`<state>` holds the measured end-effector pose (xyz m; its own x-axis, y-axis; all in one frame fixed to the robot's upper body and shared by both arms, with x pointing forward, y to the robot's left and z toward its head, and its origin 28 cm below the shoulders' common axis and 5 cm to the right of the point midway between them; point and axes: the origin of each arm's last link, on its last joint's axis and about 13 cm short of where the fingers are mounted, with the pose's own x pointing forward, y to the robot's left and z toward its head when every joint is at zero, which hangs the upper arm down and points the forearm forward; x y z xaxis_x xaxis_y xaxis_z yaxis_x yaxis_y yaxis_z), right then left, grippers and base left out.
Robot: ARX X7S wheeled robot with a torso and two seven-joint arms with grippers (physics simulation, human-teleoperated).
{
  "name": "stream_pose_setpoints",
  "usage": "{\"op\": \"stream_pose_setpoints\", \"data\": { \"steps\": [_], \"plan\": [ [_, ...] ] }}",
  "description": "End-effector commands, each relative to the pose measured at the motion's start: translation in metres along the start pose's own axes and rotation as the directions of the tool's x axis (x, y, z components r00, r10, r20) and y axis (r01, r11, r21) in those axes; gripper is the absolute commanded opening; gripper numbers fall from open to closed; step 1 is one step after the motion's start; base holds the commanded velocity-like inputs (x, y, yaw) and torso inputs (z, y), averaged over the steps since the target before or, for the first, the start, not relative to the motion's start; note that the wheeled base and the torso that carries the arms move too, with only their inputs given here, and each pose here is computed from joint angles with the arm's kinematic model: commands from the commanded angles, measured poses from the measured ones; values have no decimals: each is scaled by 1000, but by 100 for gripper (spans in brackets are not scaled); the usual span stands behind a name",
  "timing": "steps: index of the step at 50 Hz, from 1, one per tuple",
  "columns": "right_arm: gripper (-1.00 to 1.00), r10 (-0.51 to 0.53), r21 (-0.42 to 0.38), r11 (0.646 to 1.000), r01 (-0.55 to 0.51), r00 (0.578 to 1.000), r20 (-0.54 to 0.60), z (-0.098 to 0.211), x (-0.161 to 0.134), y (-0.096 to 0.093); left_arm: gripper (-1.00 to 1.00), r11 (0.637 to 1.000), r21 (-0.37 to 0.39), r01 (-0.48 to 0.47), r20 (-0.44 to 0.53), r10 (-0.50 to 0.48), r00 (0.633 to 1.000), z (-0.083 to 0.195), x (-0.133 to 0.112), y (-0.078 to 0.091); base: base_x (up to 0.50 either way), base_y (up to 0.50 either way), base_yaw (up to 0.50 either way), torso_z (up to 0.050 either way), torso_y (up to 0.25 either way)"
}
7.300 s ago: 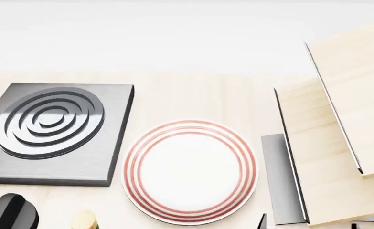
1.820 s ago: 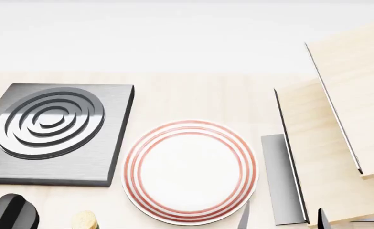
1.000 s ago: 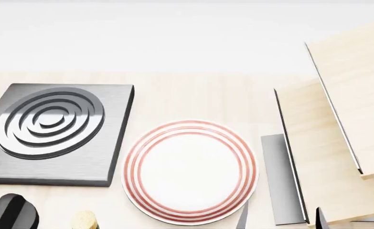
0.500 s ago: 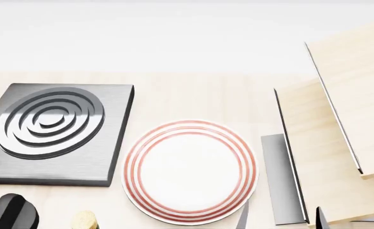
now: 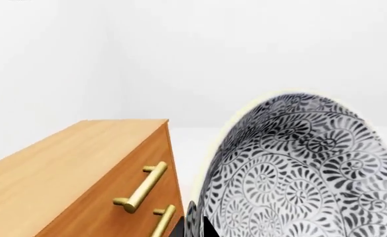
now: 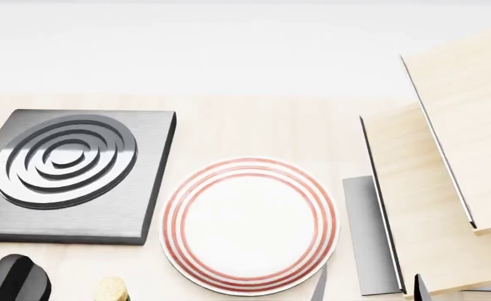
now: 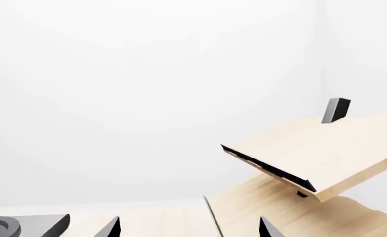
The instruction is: Pick up the akita bowl and put it on the plate.
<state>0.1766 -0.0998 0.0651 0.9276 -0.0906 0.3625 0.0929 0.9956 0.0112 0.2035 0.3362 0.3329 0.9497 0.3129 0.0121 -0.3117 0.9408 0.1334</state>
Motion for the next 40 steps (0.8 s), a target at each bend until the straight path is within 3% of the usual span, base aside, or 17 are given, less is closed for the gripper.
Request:
{"op": "stream_pose_setpoints", "data": {
  "steps": [1,10,18,40],
  "plan": [
    [100,0,4,1000,0,1000,0,0,0,0,-100,1000,-20,-25,34,25,999,24,15,-11,0,0,0,0,0],
    [100,1,3,1000,-1,1000,5,1,-1,-1,-100,998,-40,-53,26,54,998,41,34,-18,0,0,0,0,1],
    [100,-1,4,1000,1,1000,10,3,-1,-1,-100,991,-134,-11,-2,11,1000,57,56,-35,0,0,0,0,0],
    [100,1,6,1000,-1,1000,18,5,-2,-2,-100,965,-260,17,-10,-21,1000,69,78,-54,0,0,0,0,1]
  ]
}}
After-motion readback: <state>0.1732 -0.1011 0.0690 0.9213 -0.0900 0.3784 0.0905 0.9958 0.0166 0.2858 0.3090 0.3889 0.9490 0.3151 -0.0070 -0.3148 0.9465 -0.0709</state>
